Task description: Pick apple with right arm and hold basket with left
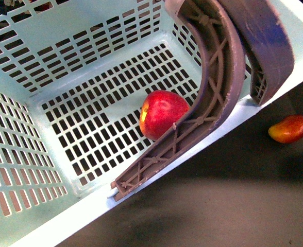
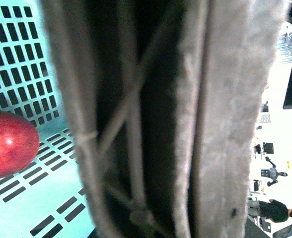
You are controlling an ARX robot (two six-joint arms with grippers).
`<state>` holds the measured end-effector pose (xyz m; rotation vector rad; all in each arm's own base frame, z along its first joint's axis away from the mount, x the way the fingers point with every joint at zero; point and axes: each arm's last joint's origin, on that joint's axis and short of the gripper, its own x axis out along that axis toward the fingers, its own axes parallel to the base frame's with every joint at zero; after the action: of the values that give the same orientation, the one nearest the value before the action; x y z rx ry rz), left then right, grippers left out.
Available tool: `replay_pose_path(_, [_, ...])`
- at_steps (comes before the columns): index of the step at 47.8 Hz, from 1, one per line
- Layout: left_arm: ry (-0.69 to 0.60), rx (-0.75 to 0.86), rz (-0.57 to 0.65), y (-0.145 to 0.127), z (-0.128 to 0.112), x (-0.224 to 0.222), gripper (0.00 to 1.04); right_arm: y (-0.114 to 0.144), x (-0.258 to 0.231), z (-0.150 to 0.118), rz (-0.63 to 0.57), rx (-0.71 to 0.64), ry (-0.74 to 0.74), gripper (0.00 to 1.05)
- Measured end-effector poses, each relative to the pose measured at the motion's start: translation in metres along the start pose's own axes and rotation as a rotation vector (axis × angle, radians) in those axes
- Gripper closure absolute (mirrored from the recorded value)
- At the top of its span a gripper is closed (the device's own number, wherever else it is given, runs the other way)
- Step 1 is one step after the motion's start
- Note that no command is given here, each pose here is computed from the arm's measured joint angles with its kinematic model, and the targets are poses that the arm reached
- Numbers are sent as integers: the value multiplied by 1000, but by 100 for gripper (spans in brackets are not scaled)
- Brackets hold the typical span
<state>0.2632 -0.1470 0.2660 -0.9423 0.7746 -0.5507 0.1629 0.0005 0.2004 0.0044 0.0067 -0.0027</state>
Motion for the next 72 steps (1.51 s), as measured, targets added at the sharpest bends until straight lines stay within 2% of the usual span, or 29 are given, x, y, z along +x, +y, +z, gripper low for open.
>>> replay_pose_path(39, [-6, 2, 3, 0, 0, 0, 89, 0, -37, -29, 5, -1, -11, 103])
replay_pose_path(72, [-4, 2, 3, 0, 0, 0, 89, 0, -52, -29, 5, -1, -24, 103])
